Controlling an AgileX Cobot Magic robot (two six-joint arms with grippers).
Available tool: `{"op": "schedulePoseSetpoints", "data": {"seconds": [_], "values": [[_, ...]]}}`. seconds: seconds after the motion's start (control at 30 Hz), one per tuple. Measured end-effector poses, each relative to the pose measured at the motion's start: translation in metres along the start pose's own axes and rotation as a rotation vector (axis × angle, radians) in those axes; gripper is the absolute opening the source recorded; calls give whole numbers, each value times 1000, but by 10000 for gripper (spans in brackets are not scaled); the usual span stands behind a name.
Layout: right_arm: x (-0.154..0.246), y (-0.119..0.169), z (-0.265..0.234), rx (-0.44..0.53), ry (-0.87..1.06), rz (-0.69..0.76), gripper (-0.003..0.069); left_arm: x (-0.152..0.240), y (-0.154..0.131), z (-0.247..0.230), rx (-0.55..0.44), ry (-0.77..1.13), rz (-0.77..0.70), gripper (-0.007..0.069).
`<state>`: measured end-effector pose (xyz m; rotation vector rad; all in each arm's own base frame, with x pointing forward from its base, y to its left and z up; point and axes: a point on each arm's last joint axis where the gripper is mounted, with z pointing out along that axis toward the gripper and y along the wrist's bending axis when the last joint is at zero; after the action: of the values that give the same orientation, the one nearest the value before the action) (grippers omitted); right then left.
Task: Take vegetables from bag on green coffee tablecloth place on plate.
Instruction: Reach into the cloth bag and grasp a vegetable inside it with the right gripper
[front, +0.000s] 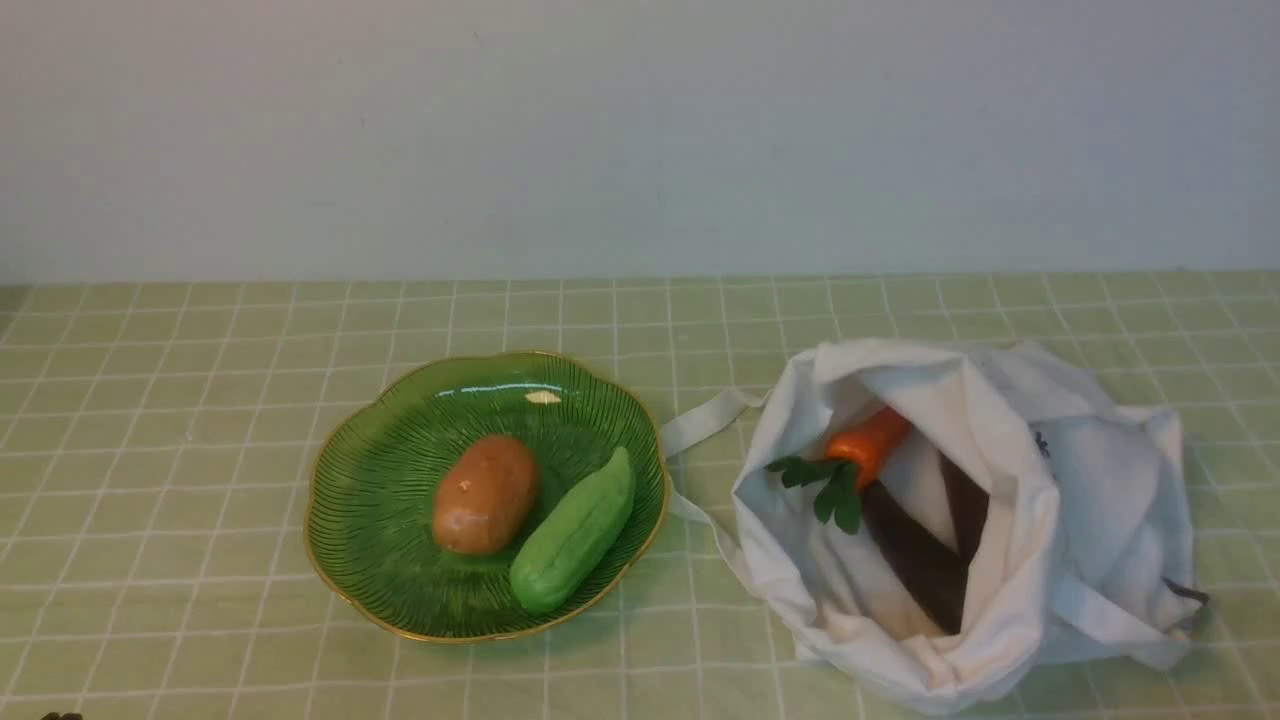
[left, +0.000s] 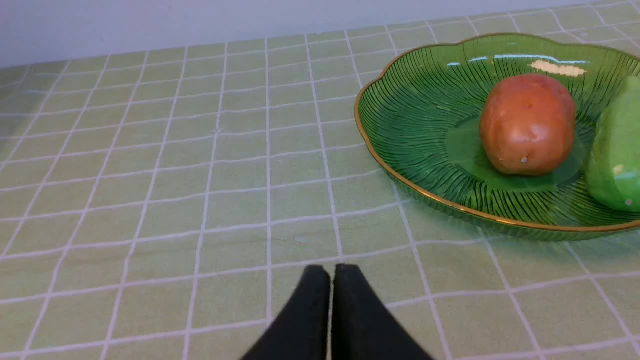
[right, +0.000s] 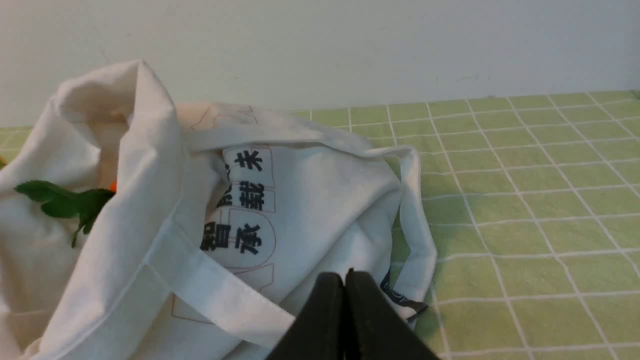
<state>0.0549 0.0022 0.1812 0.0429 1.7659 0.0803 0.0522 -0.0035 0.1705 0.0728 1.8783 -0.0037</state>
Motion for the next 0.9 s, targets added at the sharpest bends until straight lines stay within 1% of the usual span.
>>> {"op": "schedulePoseSetpoints", "data": {"seconds": [0.9], "values": [[0, 0, 0, 3, 0, -12, -15, 0, 0, 0, 0, 0, 0, -5]]}}
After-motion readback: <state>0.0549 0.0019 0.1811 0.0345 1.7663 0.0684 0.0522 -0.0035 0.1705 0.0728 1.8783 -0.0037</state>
